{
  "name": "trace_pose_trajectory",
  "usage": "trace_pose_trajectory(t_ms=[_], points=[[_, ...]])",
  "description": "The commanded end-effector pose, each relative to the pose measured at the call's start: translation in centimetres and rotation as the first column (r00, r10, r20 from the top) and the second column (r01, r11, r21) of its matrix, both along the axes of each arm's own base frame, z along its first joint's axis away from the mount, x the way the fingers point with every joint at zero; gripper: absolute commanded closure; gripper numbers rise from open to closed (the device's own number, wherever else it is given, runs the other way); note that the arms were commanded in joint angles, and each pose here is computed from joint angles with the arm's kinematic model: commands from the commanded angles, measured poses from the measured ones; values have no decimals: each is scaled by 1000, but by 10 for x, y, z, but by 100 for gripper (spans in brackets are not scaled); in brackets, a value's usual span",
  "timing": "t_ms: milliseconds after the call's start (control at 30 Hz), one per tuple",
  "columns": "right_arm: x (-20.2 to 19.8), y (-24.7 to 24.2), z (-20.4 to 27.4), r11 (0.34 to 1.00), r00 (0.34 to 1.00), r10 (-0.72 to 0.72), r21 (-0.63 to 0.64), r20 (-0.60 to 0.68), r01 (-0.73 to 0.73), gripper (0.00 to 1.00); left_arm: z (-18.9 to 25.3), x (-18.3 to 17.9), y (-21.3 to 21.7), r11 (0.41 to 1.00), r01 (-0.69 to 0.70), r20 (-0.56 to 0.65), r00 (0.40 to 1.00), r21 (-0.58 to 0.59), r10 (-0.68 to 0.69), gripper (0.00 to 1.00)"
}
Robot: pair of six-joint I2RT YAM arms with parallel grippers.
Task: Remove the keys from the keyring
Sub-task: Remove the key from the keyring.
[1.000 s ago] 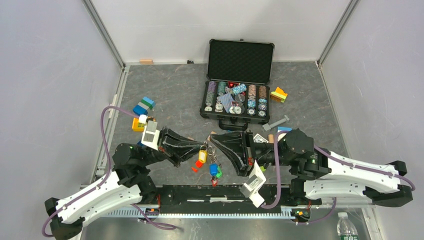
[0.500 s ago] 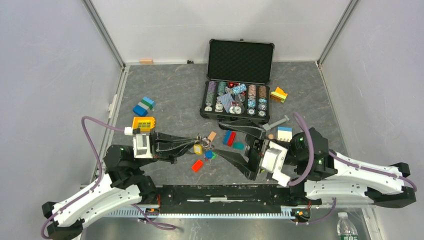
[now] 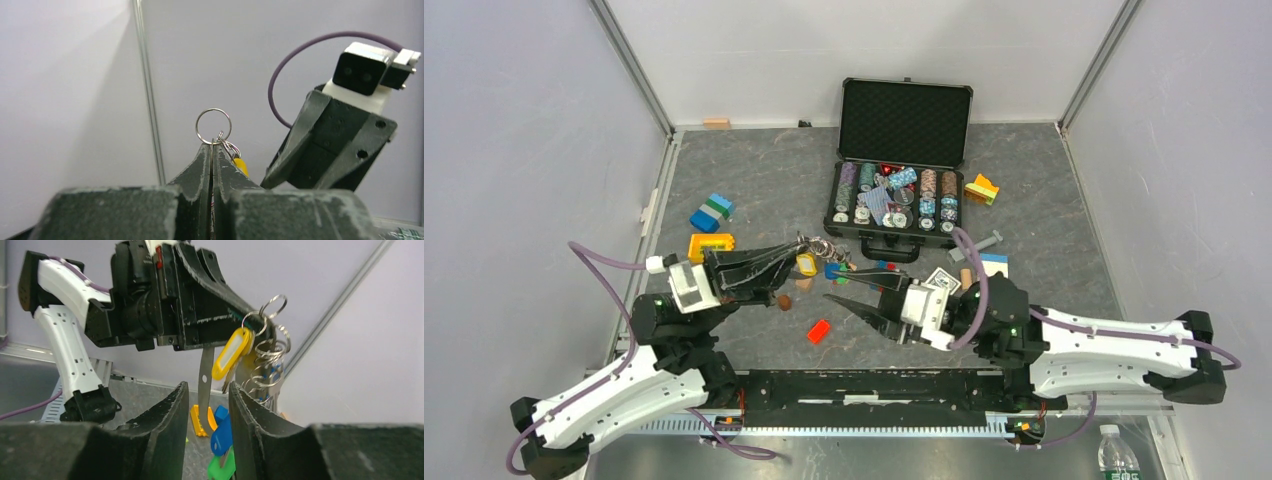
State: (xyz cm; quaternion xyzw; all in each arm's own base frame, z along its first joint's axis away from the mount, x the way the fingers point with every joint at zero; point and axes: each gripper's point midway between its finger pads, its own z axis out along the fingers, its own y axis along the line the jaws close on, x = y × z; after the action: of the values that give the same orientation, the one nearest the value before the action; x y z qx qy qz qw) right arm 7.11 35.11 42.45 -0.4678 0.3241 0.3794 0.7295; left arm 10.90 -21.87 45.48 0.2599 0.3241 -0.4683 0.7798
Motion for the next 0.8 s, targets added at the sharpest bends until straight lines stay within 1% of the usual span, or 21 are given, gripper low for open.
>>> trace_pose_trajectory(t_ms=[0, 67, 100, 433, 567, 767], points=[[16, -3, 21, 985, 991, -120, 118, -58, 126, 57, 34, -4, 21, 990, -63, 106, 991, -125, 76, 98], [18, -1, 22, 980, 988, -142, 132, -62, 149, 52, 35, -7, 19, 991, -49, 116, 991, -122, 63, 98], [18, 0, 23, 978, 987, -149, 140, -65, 157, 52, 36, -8, 18, 992, -43, 120, 991, -120, 57, 98], [18, -1, 40, 954, 980, -179, 227, -90, 196, 49, 35, -16, 15, 994, 6, 140, 990, -106, 9, 98], [18, 1, 41, 952, 979, -179, 234, -100, 198, 50, 33, -19, 12, 995, 22, 150, 989, -96, -8, 98], [9, 9, 40, 960, 987, -128, 239, -97, 148, 57, 33, -21, 11, 995, 36, 157, 987, -89, -21, 98]])
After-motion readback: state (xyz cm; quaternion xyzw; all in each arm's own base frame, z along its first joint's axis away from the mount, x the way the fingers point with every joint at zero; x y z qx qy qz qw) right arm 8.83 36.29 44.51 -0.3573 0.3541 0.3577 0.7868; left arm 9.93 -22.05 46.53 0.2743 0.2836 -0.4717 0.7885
